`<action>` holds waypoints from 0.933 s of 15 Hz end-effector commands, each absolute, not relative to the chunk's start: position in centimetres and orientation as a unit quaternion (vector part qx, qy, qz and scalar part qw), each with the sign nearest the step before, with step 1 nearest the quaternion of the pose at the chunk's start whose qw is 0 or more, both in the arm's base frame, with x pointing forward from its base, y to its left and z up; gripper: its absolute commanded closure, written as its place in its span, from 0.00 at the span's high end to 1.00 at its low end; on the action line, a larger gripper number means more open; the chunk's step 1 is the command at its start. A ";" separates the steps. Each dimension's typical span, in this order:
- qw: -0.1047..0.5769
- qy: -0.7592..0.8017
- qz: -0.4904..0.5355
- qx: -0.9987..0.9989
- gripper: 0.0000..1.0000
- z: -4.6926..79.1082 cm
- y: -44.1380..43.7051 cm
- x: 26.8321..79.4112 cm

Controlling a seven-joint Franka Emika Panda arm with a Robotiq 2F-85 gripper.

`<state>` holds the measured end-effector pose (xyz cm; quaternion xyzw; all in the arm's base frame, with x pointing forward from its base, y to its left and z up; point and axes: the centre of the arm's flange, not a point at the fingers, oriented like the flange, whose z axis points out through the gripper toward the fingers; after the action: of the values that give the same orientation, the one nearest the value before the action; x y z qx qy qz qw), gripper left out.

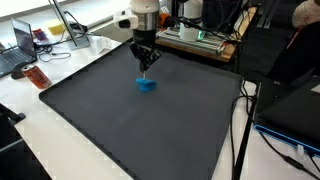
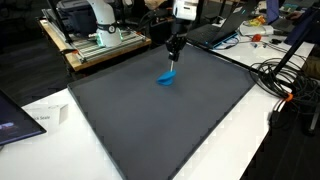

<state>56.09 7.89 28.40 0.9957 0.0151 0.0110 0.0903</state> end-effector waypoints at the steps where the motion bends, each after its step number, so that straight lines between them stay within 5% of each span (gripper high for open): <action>1: 0.086 0.011 0.002 0.996 0.03 29.7 7.1 54.5; 14: 0.099 0.015 -0.007 0.995 0.03 32.9 7.1 52.6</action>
<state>53.91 7.16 31.16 0.9953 0.0083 -0.0025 0.0969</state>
